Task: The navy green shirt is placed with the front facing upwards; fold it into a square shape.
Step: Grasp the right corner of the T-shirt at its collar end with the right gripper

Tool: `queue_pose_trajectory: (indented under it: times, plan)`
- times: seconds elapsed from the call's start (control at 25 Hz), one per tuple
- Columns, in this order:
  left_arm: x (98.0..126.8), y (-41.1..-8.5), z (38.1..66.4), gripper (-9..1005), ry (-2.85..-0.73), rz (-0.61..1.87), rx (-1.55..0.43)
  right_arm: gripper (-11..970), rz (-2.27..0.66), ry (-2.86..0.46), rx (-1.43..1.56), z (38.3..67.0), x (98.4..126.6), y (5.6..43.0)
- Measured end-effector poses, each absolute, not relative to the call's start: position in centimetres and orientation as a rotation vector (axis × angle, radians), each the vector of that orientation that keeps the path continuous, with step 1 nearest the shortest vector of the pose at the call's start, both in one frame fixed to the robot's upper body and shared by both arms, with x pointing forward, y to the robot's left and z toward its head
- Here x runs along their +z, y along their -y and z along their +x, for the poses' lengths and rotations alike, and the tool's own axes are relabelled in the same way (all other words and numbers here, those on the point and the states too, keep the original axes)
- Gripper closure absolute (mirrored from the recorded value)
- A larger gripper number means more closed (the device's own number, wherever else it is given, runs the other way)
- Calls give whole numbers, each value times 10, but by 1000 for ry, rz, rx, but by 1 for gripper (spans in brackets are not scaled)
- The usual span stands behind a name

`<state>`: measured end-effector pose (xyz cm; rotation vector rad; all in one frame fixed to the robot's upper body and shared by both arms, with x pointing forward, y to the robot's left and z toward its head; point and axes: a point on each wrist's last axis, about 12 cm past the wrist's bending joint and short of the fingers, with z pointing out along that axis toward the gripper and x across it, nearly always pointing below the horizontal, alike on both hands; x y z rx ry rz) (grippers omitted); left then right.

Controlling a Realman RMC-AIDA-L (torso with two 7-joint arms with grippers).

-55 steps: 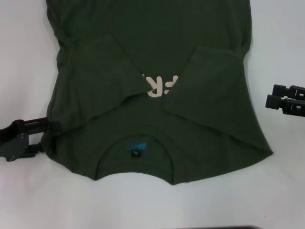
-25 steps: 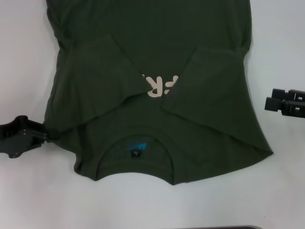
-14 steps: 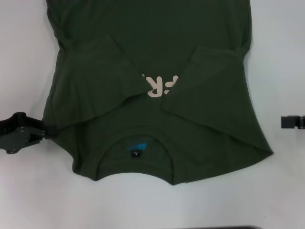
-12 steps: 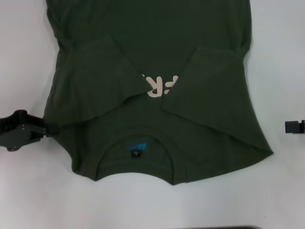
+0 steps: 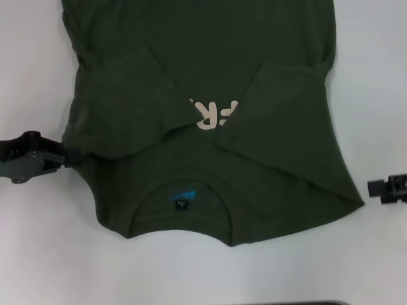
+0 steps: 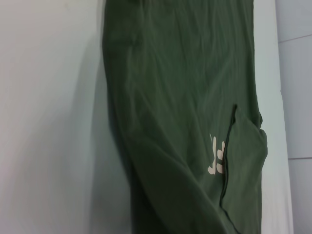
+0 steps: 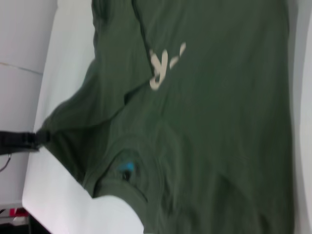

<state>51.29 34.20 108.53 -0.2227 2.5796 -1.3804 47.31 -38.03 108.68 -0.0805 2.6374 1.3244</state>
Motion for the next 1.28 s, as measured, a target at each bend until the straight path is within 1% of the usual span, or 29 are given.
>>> queue_pose_trajectory:
  times: [0.28,0.6,1.28]
  plan:
    - [1087,-345,515,960,-2570,-214,-1362,143,-48,-2667,1370,469,1081,378]
    - [1087,-342,517,960,-2564,-200,-1367,154,5,-2704,1342,467,1079,383]
    - [1088,-341,518,959,-2557,-196,-1367,158,107,-2745,1274,476,1072,380]
